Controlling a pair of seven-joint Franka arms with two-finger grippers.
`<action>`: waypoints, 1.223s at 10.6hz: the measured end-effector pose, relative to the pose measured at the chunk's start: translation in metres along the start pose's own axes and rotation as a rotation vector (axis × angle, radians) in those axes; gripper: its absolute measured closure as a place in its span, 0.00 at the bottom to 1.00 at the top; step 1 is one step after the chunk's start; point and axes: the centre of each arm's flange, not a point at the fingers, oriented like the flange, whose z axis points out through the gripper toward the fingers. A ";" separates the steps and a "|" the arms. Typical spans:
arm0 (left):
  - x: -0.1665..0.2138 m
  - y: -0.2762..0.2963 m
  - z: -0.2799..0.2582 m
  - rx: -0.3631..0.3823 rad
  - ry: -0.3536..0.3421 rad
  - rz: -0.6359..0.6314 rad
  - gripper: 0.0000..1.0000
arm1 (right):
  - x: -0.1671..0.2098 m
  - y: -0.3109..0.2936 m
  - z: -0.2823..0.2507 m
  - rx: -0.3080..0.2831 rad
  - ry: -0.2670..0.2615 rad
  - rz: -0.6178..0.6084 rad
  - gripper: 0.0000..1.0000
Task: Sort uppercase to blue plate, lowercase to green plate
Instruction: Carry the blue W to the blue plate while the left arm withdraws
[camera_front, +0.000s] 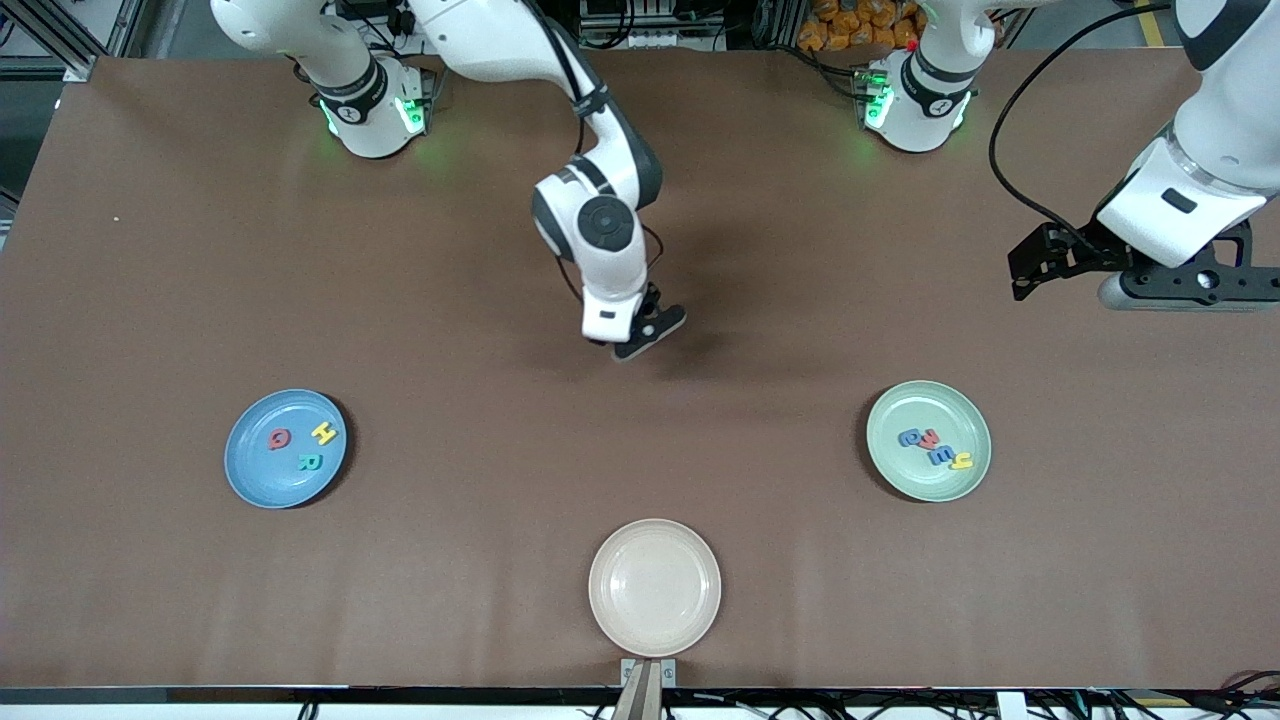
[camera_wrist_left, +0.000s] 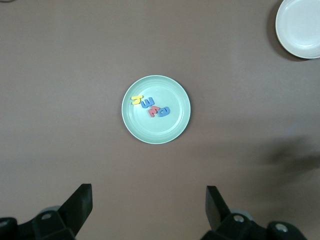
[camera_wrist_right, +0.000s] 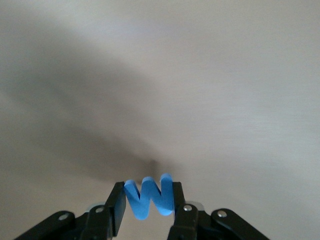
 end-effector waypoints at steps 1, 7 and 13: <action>0.000 -0.001 0.000 0.000 0.001 -0.002 0.00 | 0.007 0.040 -0.020 0.015 0.002 0.036 0.58; 0.000 -0.004 -0.011 -0.001 0.021 -0.006 0.00 | -0.029 0.322 -0.076 0.074 -0.044 0.274 0.58; -0.003 -0.005 -0.009 0.003 -0.006 -0.008 0.00 | -0.139 0.517 -0.050 0.056 -0.108 0.192 0.58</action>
